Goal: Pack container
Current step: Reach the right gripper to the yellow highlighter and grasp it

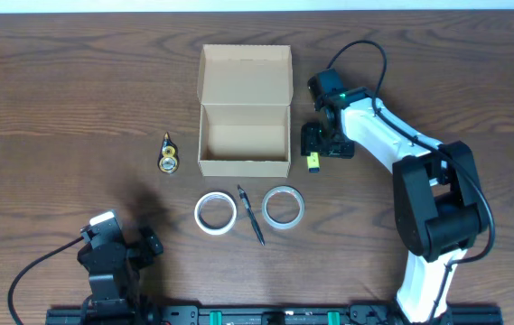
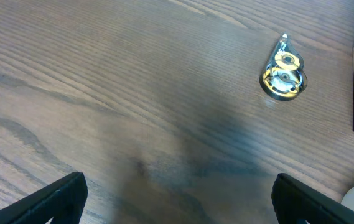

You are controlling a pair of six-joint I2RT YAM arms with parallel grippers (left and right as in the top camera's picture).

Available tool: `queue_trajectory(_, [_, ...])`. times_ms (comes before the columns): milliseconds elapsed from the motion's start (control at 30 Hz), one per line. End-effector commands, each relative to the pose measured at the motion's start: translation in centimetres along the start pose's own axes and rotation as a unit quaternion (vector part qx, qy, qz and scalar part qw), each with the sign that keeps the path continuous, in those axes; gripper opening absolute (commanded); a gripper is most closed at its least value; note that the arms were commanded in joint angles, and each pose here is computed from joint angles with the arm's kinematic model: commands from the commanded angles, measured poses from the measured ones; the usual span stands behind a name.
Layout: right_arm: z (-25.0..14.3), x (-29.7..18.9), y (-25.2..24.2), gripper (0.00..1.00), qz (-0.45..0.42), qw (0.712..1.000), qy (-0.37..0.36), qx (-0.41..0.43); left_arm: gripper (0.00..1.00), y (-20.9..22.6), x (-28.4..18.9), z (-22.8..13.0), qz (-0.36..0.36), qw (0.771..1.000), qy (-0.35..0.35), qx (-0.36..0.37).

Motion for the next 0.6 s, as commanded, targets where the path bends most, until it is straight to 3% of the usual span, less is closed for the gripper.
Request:
queue_trajectory(0, [0.1,0.9,0.2,0.63,-0.006,1.000,0.004,0.002,0.95,0.2,0.2,-0.5,0.007,1.000,0.006,0.008])
queue_trajectory(100, [0.0,1.3,0.1,0.48,-0.009,1.000,0.009,0.002,0.95,0.2,0.2,-0.5,0.007,1.000,0.006,0.008])
queue_trajectory(167, [0.0,1.3,0.1,0.30,-0.008,1.000,0.008,0.003,0.96,0.2,0.2,-0.5,0.007,1.000,0.006,0.008])
queue_trajectory(267, [0.0,1.3,0.0,0.13,-0.011,1.000,0.008,0.004,0.95,0.2,0.2,-0.5,0.007,1.000,0.006,0.008])
queue_trajectory(467, [-0.5,0.2,-0.3,0.01,-0.015,1.000,0.016,0.004,0.95,0.2,0.2,-0.5,0.007,1.000,0.006,0.008])
queue_trajectory(567, [-0.7,-1.5,-0.3,0.01,-0.013,1.000,0.011,0.004,0.95,0.2,0.2,-0.5,0.007,1.000,0.006,0.008])
Point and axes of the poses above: each gripper's point midway between its finger pads, its own x axis out along the fingers, its own y axis along the line the jaws close on, z = x × y, the point moved 5 cm from there along -x, back along the fingers, and after that the axes turned 5 degrees about x, right-handed, at the moved point
